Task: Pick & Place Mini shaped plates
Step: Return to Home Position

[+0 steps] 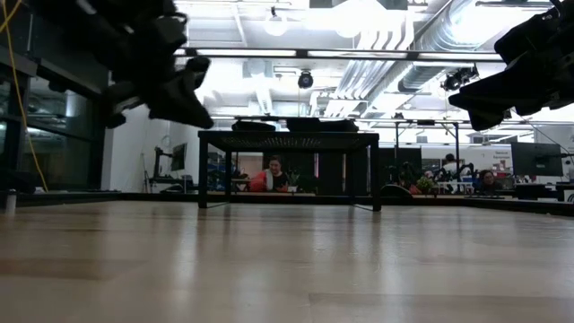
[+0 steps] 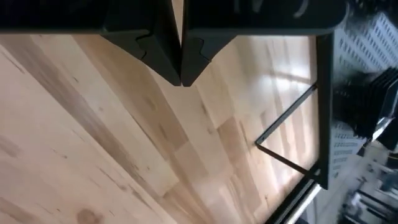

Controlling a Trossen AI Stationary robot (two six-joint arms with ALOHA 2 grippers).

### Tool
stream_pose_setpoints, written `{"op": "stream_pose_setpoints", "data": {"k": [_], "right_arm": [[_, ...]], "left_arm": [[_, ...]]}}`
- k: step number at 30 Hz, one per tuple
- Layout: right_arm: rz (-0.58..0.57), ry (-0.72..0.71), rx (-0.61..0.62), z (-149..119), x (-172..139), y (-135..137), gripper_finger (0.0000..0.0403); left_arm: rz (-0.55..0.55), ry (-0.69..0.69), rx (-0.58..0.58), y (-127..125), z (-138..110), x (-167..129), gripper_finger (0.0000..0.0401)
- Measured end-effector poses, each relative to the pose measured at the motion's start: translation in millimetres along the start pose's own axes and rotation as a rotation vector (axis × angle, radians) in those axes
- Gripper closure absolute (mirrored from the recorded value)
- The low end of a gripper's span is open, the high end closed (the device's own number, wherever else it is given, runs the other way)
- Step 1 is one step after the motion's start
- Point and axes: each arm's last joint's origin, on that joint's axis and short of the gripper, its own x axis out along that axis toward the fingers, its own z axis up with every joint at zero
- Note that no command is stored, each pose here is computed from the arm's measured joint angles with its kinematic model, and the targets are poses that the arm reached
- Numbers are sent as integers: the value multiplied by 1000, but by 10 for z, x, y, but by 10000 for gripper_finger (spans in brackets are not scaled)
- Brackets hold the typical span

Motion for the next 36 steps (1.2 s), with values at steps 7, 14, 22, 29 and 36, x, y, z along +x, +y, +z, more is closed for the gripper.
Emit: {"op": "stream_pose_setpoints", "data": {"k": [7, 14, 22, 29, 36], "right_arm": [[0, 0, -1, 0, 0, 0, 293], [0, 0, -1, 0, 0, 0, 293], [0, 0, 0, 0, 0, 0, 293], [0, 0, 0, 0, 0, 0, 293], [0, -1, -1, 0, 0, 0, 293]], "left_arm": [[69, -108, 4, -189, -196, -280, 398], [196, -256, -35, -439, -464, -583, 398], [269, -423, -116, -673, -694, -721, 398], [288, -464, -142, -707, -730, -812, 398], [365, -433, -137, -689, -744, -835, 398]]}}
